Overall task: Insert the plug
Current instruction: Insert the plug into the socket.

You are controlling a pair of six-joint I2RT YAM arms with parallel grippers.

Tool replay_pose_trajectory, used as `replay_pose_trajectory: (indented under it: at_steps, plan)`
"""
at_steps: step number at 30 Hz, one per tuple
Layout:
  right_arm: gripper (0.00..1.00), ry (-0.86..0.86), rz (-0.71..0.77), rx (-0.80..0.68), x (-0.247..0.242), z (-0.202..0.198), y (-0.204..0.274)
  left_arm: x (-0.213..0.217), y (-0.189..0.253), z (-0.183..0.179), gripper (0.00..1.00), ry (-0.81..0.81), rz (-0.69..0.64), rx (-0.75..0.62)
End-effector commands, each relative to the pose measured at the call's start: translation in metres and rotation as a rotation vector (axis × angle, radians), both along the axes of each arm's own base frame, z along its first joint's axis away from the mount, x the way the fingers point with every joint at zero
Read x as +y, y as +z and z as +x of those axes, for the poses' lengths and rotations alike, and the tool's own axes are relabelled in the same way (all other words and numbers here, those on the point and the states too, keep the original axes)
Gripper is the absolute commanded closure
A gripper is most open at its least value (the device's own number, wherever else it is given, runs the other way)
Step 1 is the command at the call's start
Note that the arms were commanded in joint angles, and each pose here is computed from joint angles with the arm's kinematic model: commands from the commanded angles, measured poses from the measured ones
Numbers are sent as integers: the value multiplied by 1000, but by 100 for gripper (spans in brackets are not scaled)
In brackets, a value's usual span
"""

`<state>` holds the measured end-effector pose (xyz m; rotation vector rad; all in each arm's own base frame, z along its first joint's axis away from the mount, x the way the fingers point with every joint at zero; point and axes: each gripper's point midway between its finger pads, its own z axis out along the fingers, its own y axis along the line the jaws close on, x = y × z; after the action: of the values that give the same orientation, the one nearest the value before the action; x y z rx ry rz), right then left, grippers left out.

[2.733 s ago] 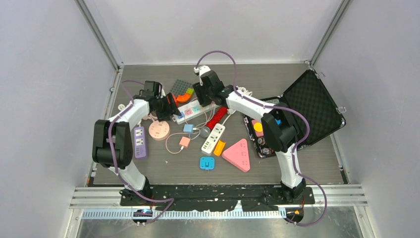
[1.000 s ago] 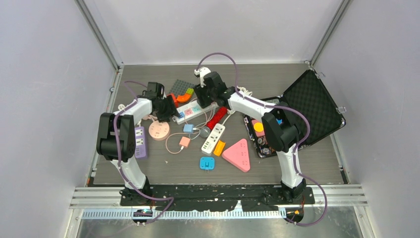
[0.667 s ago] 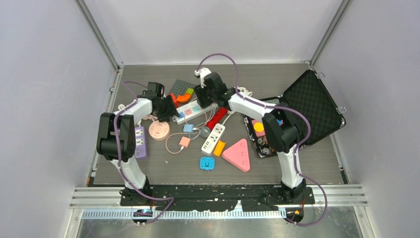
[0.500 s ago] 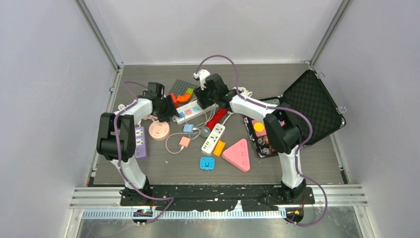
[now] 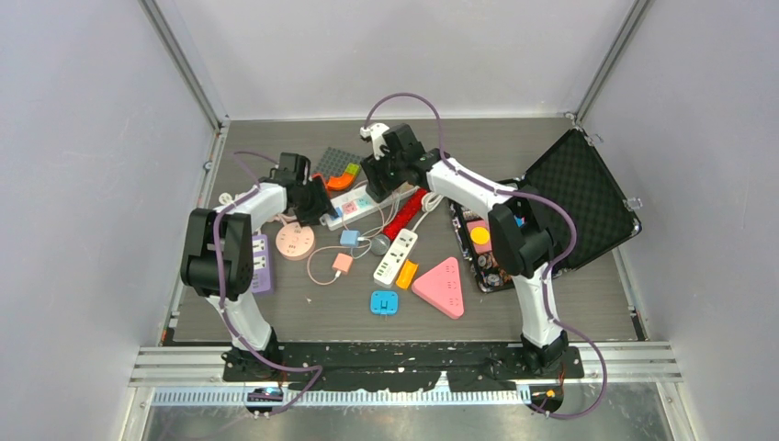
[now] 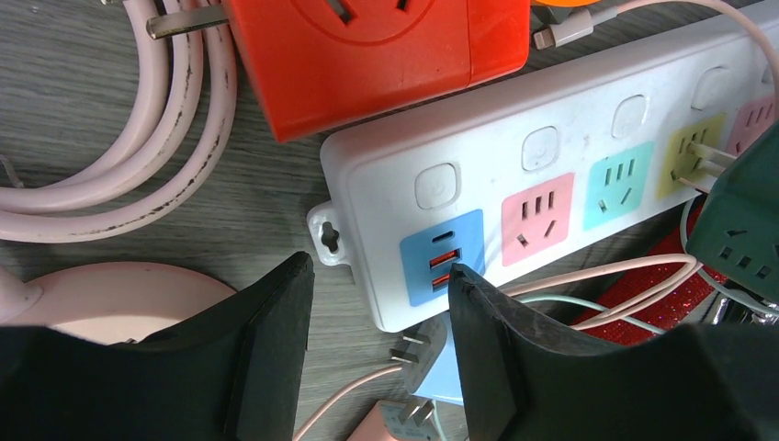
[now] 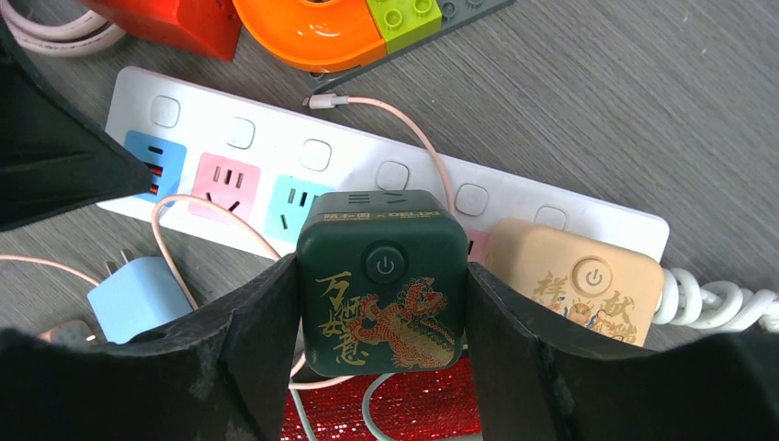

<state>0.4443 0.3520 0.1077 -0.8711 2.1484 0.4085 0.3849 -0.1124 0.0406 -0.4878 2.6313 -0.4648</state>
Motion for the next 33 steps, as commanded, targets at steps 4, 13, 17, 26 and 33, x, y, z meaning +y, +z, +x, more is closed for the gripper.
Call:
replay_pose_trajectory:
  at_steps: [4, 13, 17, 26, 33]
  plan:
    - [95, -229, -249, 253, -46, -35, -69, -2, 5, 13, 45, 16, 8, -53]
    - [95, -336, -222, 193, -48, -31, -68, -3, 2, 12, 45, 12, 5, -46]
    - [94, -361, -231, 182, -50, -26, -67, -2, 0, 11, 45, 11, 7, -42]
    - [95, -397, -250, 216, -47, -21, -65, -3, 2, 11, 45, 8, 6, -44]
    - [95, -331, -314, 198, -42, -10, -62, -3, 0, 12, 45, 7, 7, -39]
